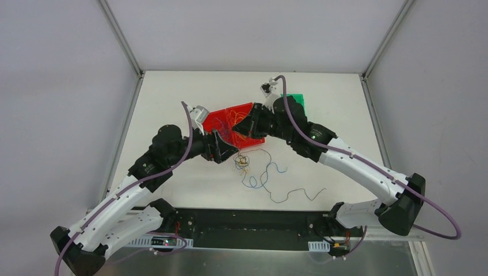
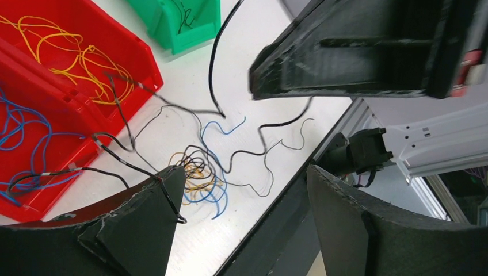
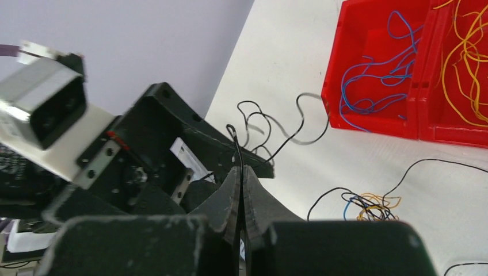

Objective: Untangle the cables

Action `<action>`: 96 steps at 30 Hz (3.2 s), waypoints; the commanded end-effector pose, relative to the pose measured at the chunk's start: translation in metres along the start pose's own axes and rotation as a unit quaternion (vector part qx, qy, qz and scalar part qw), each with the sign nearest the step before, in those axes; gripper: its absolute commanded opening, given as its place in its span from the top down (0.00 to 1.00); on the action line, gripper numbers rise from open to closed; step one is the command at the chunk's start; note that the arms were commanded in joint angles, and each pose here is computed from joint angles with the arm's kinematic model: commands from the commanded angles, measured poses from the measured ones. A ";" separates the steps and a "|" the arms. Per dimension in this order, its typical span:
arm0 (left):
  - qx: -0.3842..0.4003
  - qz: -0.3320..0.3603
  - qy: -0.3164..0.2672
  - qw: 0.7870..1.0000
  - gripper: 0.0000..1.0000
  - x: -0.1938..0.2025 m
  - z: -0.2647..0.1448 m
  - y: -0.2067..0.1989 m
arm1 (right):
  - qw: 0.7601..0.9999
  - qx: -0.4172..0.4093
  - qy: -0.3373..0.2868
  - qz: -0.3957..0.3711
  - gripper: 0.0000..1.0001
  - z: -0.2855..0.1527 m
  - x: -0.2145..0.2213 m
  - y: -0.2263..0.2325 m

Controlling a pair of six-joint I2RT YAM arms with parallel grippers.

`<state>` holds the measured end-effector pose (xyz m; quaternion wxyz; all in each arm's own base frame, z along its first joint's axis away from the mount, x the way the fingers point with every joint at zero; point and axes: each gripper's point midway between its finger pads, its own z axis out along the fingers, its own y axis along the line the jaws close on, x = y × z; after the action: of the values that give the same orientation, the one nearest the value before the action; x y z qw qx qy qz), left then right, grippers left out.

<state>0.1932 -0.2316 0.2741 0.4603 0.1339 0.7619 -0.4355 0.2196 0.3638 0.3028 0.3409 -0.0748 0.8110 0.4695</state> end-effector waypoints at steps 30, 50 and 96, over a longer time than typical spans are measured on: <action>-0.074 0.028 -0.027 0.996 1.00 -0.031 0.023 0.026 | 0.997 -0.001 -0.035 0.067 0.25 -0.042 0.001 -0.027; -0.001 -0.008 -0.054 0.999 1.00 -0.069 0.009 -0.026 | 0.995 -0.014 0.022 -0.093 0.22 0.008 0.091 -0.078; -0.376 0.152 -0.126 0.905 1.00 -0.117 -0.126 0.075 | 0.911 0.364 -0.169 0.093 0.96 -0.172 0.051 -0.240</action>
<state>0.2334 -0.0572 0.3382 0.6190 -0.0066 0.7852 -0.0154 0.1990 0.0743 0.1354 0.4251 0.2573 0.8616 0.1034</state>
